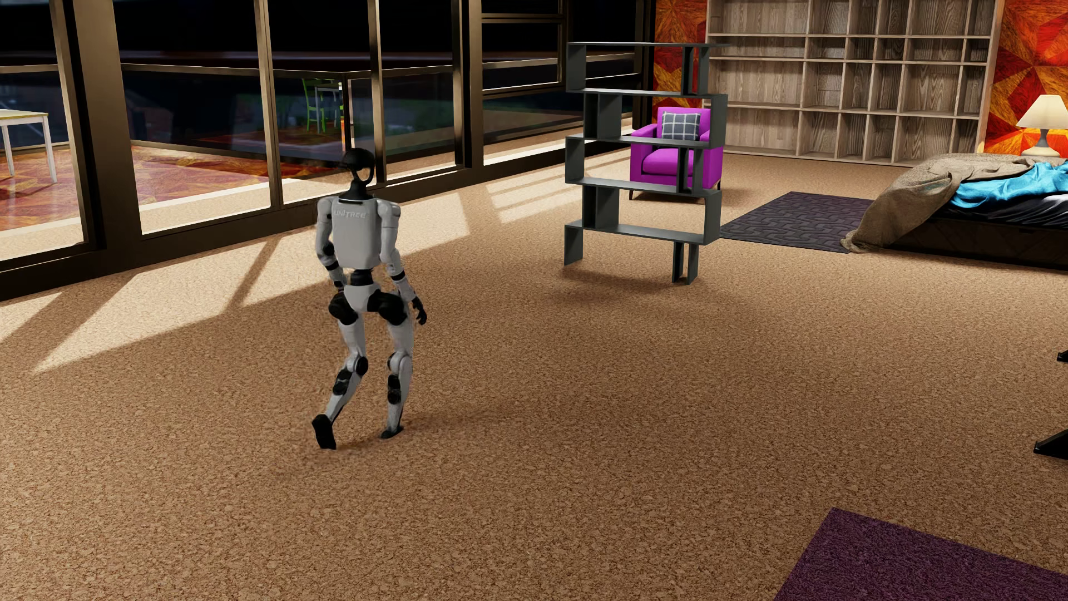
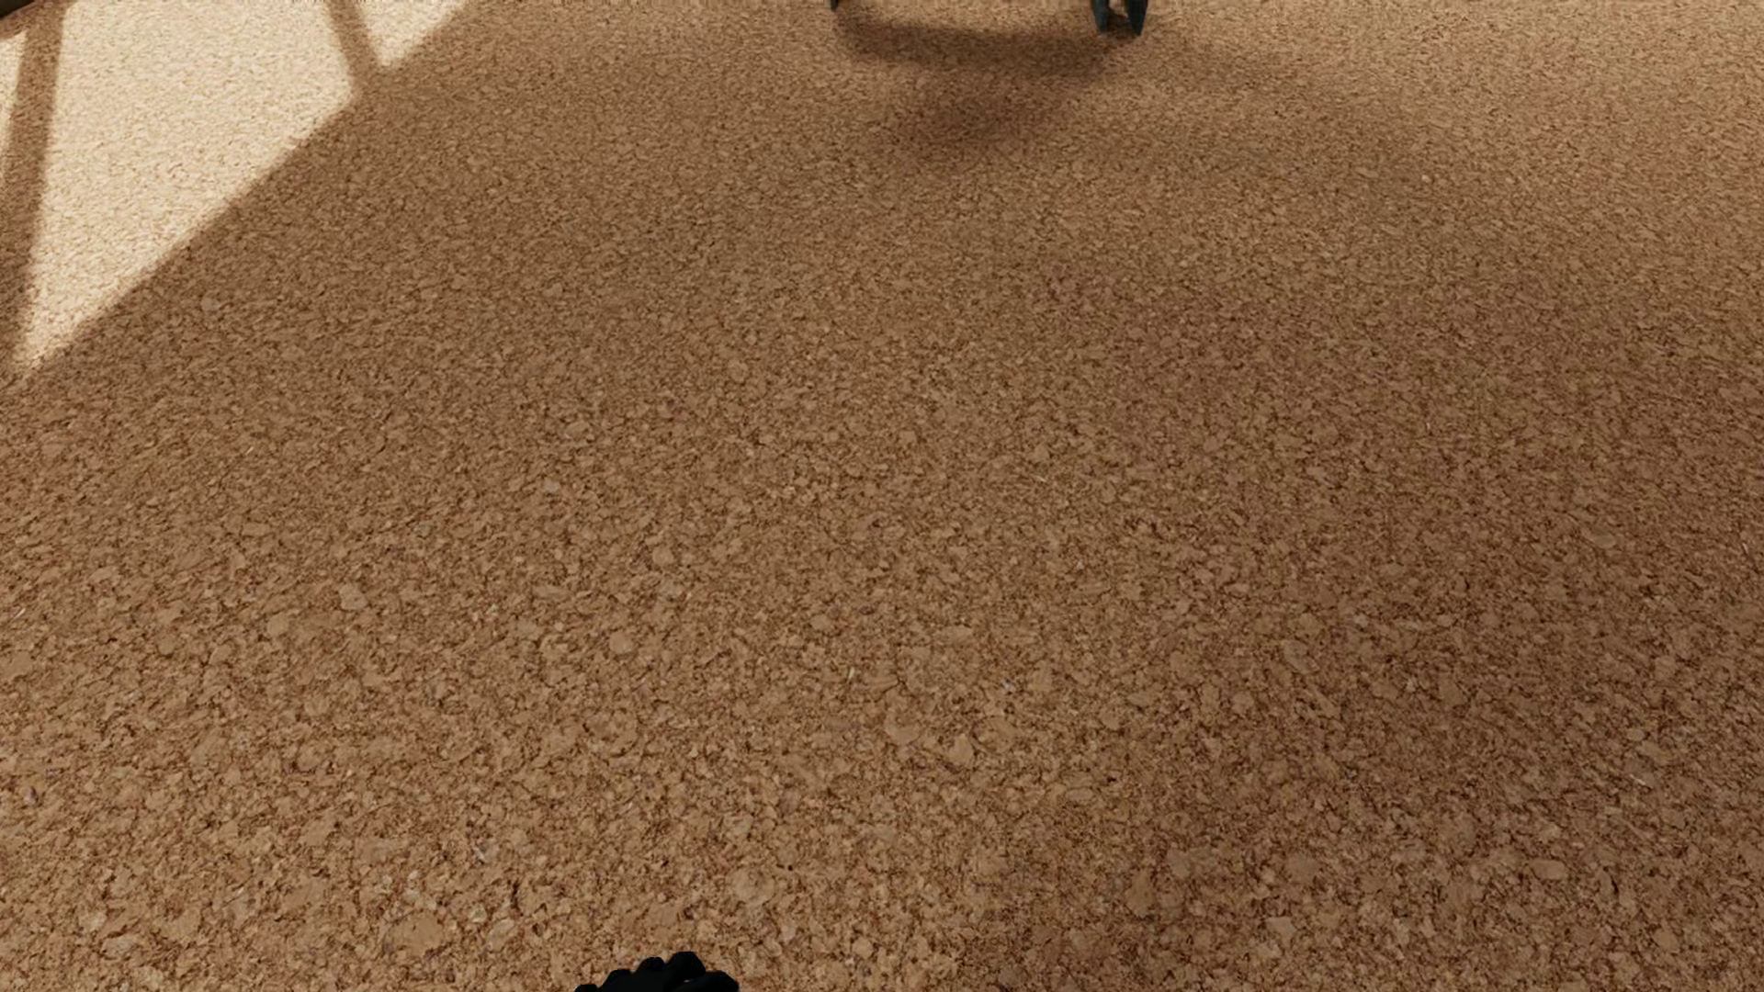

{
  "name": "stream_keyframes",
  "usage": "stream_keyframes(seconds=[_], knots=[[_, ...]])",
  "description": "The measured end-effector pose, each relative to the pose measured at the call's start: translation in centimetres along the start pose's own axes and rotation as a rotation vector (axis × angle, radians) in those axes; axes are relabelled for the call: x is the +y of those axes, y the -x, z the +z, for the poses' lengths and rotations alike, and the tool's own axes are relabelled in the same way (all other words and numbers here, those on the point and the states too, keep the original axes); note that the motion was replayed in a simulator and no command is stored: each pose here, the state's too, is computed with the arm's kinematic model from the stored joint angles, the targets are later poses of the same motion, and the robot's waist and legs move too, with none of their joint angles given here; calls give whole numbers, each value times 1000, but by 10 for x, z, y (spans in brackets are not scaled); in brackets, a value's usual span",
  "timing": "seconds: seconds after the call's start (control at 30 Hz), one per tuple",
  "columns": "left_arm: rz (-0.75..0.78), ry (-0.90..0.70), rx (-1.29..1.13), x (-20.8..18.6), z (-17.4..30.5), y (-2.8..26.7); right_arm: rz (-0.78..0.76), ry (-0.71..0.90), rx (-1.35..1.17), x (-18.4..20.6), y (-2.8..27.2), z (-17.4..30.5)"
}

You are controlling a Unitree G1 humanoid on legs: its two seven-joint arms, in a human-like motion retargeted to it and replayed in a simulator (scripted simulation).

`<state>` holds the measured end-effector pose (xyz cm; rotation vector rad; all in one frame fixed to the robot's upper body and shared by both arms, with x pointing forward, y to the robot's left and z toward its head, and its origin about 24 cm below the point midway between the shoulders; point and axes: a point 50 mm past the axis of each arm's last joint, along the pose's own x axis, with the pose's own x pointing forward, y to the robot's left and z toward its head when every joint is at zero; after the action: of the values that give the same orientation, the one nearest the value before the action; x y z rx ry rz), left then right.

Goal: Walk towards the dark shelves

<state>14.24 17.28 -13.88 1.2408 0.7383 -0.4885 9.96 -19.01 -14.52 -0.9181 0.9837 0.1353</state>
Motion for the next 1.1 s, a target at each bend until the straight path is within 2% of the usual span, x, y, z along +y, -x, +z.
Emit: stream_keyframes(seconds=[0.17,0.33,0.47,0.57,0.67,0.73,0.87,1.0,1.1], knots=[[48,211,176,-16,-38,23,-85,58,-209,-31,-14,52],[3,212,240,-39,-50,36,-121,113,-337,-50,-17,87],[-66,179,261,-58,-51,42,-104,209,-220,-39,-17,67],[-90,237,305,-64,-42,39,23,183,-35,-15,-13,21],[-25,246,202,-43,-18,22,169,295,-48,-6,-8,1],[30,231,113,-23,-1,9,168,338,-93,-9,-4,-5],[135,121,-53,28,38,-15,44,90,-39,-15,5,-13],[220,116,-195,60,70,-20,75,133,-17,-12,2,-13],[219,134,-235,58,80,-18,82,125,3,-14,1,-14]])
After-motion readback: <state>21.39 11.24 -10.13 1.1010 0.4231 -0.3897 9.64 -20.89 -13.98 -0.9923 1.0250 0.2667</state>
